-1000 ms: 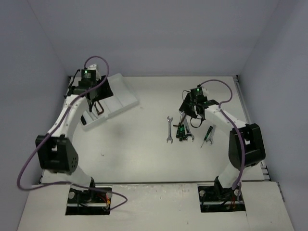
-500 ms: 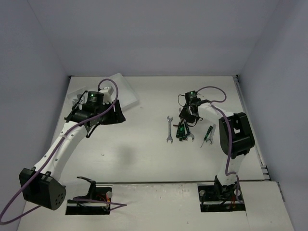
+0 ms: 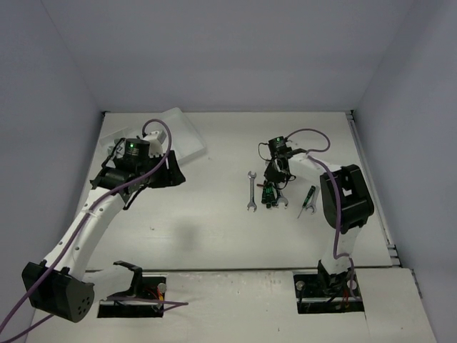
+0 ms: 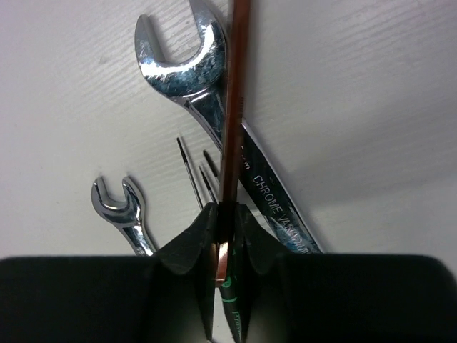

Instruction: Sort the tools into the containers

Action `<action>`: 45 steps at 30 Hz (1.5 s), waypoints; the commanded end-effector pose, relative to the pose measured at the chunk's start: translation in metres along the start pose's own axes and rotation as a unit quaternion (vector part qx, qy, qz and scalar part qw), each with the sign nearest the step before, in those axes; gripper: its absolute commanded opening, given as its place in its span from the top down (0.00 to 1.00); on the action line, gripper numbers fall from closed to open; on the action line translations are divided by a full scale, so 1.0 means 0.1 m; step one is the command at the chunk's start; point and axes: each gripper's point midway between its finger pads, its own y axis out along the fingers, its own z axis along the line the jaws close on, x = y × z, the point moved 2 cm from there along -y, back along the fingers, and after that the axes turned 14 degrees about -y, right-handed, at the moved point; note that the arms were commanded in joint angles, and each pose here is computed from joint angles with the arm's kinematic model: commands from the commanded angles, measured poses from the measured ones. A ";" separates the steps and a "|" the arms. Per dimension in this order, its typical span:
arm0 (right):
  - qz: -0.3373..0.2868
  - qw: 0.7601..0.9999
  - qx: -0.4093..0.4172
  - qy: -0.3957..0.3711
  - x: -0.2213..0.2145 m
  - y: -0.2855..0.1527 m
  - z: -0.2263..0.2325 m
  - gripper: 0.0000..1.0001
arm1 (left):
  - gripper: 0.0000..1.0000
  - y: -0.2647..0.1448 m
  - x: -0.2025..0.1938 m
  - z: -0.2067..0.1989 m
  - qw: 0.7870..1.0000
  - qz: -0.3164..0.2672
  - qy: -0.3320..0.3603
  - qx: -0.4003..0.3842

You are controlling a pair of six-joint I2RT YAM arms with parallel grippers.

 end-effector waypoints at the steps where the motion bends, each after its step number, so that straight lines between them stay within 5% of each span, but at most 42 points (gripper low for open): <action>1: -0.026 1.000 -0.016 -0.007 0.10 -0.12 -0.05 1.00 | 0.48 -0.08 0.02 -0.13 1.000 -0.011 0.005 -0.029; 13: -0.172 0.973 0.047 -0.144 0.71 -1.18 0.18 1.00 | 0.48 -0.14 0.07 -0.33 0.997 -0.002 0.043 -0.069; 22: -0.191 0.909 0.214 -0.302 0.31 -1.82 0.68 1.00 | 0.48 -0.11 0.21 -0.80 0.989 0.020 0.053 -0.138; 33: -0.220 0.872 0.309 -0.310 0.02 -2.15 1.04 1.00 | 0.48 0.22 0.48 -1.78 0.970 -0.019 -0.027 -0.240; 45: -0.235 0.858 0.346 -0.299 -0.13 -2.31 1.28 1.00 | 0.49 0.74 0.33 -2.07 0.977 -0.011 -0.050 -0.207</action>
